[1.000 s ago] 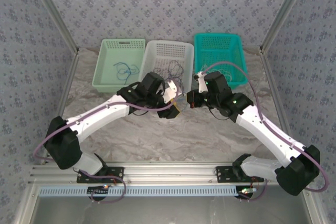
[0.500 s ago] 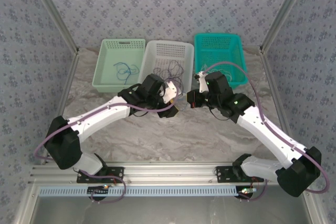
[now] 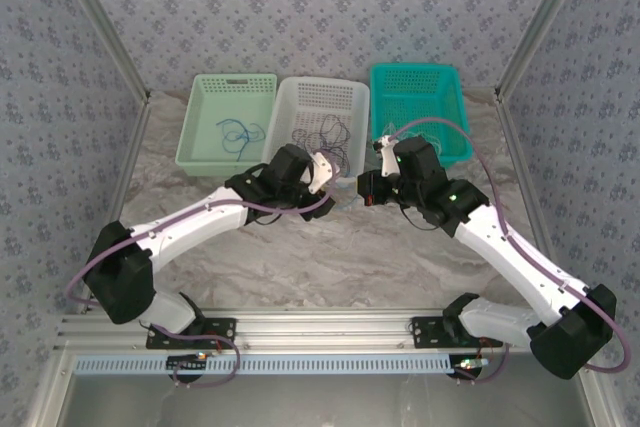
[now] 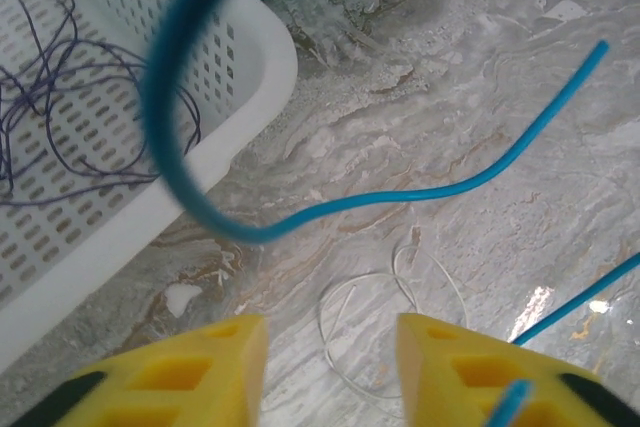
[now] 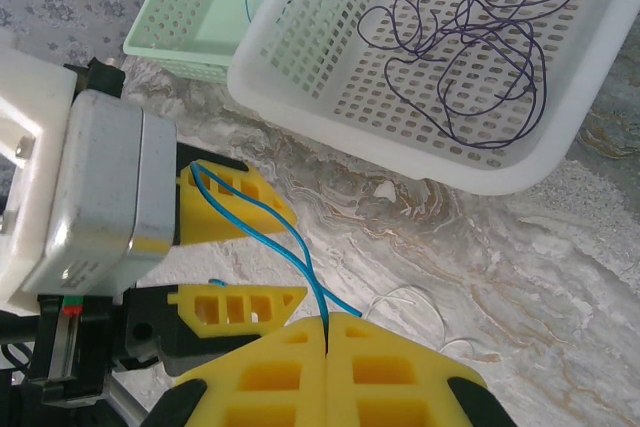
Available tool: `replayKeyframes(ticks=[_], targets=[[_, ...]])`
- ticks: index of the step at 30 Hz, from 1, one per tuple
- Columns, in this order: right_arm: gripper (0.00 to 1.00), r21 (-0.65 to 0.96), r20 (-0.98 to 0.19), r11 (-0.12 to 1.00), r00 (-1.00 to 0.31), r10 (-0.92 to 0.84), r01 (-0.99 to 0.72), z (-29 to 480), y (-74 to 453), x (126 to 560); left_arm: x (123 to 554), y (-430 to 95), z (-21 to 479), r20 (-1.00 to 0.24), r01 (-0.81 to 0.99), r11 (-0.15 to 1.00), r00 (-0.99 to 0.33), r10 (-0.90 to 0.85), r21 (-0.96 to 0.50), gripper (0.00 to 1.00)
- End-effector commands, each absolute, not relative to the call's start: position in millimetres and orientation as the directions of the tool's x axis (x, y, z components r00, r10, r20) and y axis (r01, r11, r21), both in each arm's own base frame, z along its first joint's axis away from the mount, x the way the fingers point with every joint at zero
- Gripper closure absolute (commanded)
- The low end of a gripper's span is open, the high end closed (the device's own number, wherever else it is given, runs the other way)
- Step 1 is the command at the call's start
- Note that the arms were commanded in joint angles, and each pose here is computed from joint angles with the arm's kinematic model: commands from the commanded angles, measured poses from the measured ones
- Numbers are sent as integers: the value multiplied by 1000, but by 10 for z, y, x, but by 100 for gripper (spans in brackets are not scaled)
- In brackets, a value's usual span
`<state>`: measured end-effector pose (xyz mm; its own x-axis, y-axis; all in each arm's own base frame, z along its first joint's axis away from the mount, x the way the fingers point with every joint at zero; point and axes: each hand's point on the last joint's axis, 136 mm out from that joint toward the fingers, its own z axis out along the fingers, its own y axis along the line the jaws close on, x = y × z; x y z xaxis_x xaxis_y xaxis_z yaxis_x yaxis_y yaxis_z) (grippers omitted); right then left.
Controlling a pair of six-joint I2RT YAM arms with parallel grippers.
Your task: Untangle the cables
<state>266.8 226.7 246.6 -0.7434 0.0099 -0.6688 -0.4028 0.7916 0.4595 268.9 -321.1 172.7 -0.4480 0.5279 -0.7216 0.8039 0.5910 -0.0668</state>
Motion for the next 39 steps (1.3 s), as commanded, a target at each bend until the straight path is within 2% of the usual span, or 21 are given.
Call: replayKeyframes(ticks=[1, 3, 7, 10, 14, 18, 25, 35, 38, 39], targets=[[100, 478, -689, 775, -723, 39, -413, 2648, 2297, 2668, 2689, -3287, 1948, -781, 803, 589, -424, 460, -89, 78], [100, 470, -697, 786, -716, 52, -401, 2652, 2256, 2672, 2693, -3311, 1965, -789, 798, 593, -432, 437, -109, 90], [100, 475, -727, 800, -676, 121, -368, 2715, 2132, 2701, 2747, -3296, 1993, -800, 749, 640, -487, 351, -175, 100], [100, 487, -759, 798, -624, 186, -355, 2844, 2051, 2734, 2769, -3277, 1973, -798, 697, 666, -546, 254, -265, 100], [100, 512, -794, 782, -543, 272, -356, 3061, 1996, 2800, 2697, -3345, 1919, -758, 638, 648, -637, 140, -417, 100], [100, 561, -804, 730, -466, 369, -391, 3275, 2044, 2879, 2622, -3458, 1913, -700, 569, 588, -714, 7, -575, 100], [100, 619, -784, 657, -392, 482, -431, 3470, 2116, 2961, 2563, -3485, 2058, -624, 469, 482, -746, -233, -740, 100], [100, 627, -778, 626, -409, 476, -464, 3472, 2247, 2949, 2577, -3411, 2086, -553, 381, 450, -752, -357, -808, 99], [100, 623, -781, 625, -417, 465, -470, 3459, 2267, 2939, 2587, -3410, 2088, -532, 361, 438, -759, -375, -823, 93], [100, 618, -785, 629, -424, 452, -472, 3448, 2279, 2935, 2584, -3404, 2072, -521, 348, 437, -764, -380, -829, 86]])
